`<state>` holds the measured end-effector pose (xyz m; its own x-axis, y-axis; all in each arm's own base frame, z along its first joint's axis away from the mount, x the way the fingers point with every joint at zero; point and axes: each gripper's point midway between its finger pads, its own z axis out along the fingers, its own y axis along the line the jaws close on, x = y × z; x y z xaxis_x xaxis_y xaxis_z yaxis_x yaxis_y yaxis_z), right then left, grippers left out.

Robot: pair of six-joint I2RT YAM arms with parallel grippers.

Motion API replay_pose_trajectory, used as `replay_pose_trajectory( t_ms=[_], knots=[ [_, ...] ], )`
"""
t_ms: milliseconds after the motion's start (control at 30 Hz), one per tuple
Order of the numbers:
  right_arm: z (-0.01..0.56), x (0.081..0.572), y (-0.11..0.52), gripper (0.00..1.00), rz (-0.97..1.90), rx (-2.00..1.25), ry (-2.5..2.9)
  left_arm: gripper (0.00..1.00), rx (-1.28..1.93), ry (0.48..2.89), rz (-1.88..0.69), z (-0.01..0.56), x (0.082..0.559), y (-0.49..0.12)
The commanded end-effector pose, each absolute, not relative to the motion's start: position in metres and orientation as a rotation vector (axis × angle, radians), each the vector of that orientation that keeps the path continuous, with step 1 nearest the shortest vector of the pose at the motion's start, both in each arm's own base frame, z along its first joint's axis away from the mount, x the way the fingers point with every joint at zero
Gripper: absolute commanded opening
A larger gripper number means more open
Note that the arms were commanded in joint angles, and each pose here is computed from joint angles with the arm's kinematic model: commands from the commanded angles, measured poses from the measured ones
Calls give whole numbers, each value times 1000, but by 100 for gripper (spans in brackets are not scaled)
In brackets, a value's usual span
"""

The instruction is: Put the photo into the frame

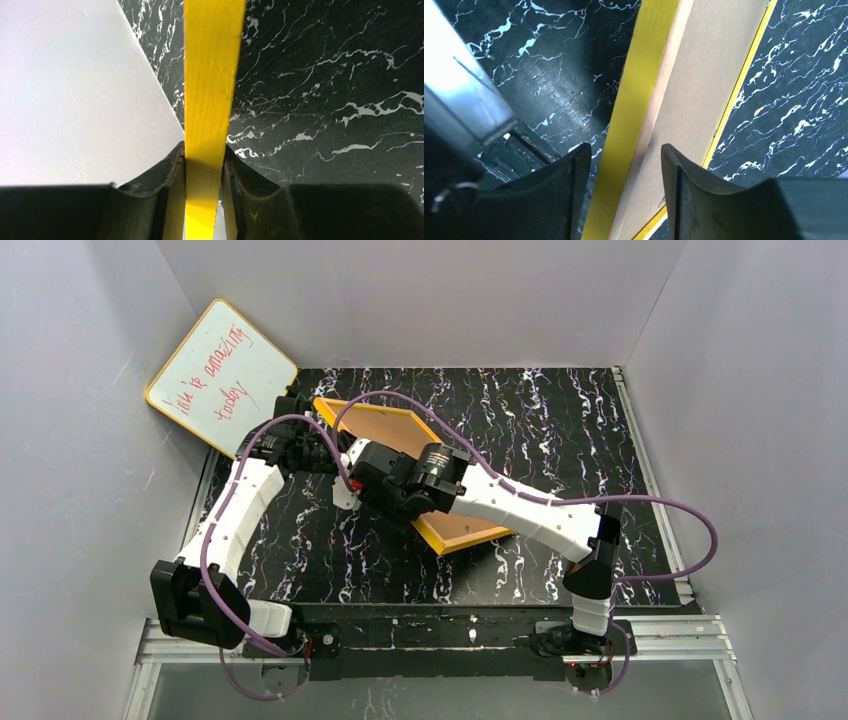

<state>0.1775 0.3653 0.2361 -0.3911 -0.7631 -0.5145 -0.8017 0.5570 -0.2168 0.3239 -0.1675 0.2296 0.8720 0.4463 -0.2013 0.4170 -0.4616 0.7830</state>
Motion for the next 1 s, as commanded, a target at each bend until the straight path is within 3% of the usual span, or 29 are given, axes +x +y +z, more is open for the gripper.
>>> replay_pose_trajectory(
  t_ms=[0,133,267,333,367,600,700,967],
  knots=[
    [236,197,376,57,28,-1165,2179,3,2009,516,43,277,311,-181],
    [247,215,377,35,-43,-1071,2119,6,1991,520,36,280,309,-182],
    [263,226,379,17,-55,-995,2062,22,1932,541,61,291,312,-183],
    [272,229,382,15,-37,-976,2046,93,1903,559,94,295,314,-180],
    [275,230,383,14,-44,-965,2042,98,1881,589,99,295,314,-178],
    [284,239,387,9,-80,-963,2021,98,1660,773,122,326,320,-155],
    [287,243,389,3,-55,-924,2040,98,1503,937,63,330,321,-137],
    [318,267,396,1,438,-594,2205,98,773,1251,-122,395,337,-67]
  ],
)
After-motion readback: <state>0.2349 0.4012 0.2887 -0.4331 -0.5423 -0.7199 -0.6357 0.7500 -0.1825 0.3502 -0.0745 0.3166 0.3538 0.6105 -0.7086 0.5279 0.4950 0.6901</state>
